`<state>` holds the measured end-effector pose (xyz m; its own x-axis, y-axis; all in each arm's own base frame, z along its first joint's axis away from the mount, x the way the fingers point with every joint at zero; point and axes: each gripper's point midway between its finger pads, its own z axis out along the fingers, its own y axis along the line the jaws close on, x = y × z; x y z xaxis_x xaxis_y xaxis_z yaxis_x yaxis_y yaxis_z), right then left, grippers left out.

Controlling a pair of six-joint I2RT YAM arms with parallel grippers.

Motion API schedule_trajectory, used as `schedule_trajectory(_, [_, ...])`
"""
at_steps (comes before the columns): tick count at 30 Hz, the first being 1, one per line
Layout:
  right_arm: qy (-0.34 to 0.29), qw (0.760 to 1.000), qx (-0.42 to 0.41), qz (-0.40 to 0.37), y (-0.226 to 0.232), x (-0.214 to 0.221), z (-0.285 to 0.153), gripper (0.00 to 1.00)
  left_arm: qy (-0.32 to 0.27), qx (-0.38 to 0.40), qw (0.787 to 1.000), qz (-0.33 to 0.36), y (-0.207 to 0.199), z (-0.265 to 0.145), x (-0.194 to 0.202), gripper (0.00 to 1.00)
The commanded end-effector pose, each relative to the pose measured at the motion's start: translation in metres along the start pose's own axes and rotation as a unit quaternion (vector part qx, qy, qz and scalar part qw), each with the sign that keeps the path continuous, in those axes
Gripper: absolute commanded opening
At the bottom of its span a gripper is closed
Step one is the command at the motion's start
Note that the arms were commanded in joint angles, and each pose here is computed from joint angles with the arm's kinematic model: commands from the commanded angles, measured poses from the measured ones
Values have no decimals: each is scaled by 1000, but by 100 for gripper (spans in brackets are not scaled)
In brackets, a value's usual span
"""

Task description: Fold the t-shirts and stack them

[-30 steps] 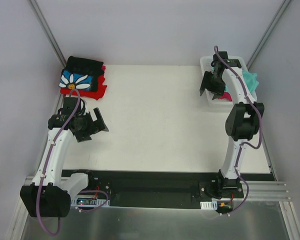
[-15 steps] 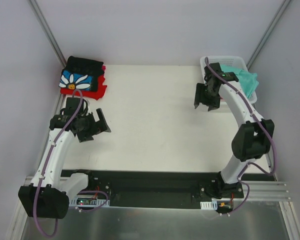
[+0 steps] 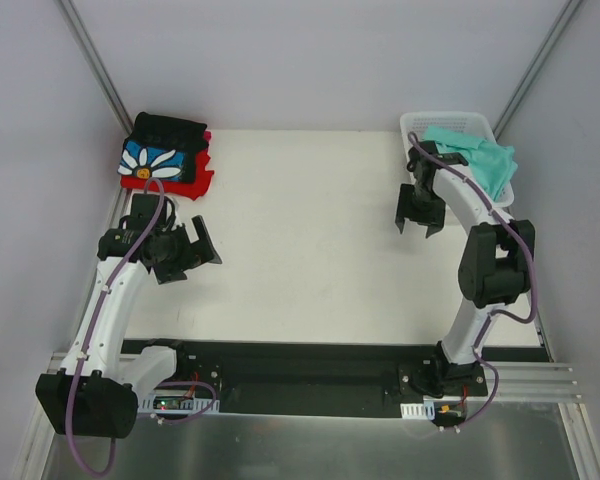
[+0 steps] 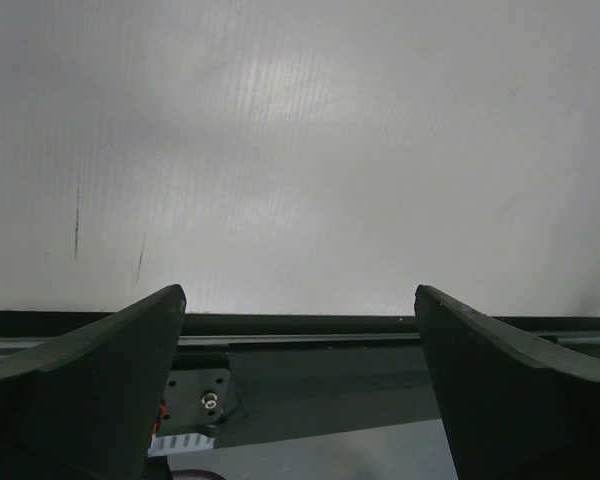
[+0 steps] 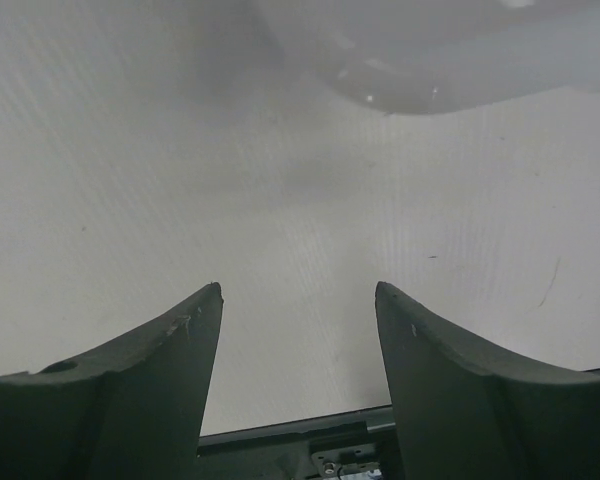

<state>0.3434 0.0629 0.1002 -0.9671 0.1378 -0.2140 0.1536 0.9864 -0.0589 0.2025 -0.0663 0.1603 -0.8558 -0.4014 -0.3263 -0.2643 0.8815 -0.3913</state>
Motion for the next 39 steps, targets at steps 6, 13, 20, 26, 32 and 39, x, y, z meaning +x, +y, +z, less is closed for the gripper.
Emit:
schedule_trajectory(6, [-16,999,27,45,-33,-27,4,66,-10,9,1000,4,-9,-11,-3,99])
schedule_trajectory(13, [-19,999,18,42,-25,-52,8,66,-9,7,1000,4,-8,-10,-1,99])
schedule_trajectory(20, [-11,998,8,57,-29,-86,22,65,-9,4,1000,4,-7,-11,-2,99])
schedule_trajectory(26, [-7,998,2,68,-31,-100,30,65,-8,-1,1000,4,-5,-11,-2,99])
schedule_trajectory(32, [-20,997,-20,74,-26,-94,-1,64,-2,-5,1000,1,-5,-8,-2,99])
schedule_trajectory(39, [-118,990,-9,79,-46,-111,-70,64,3,-8,1000,1,-4,-2,0,99])
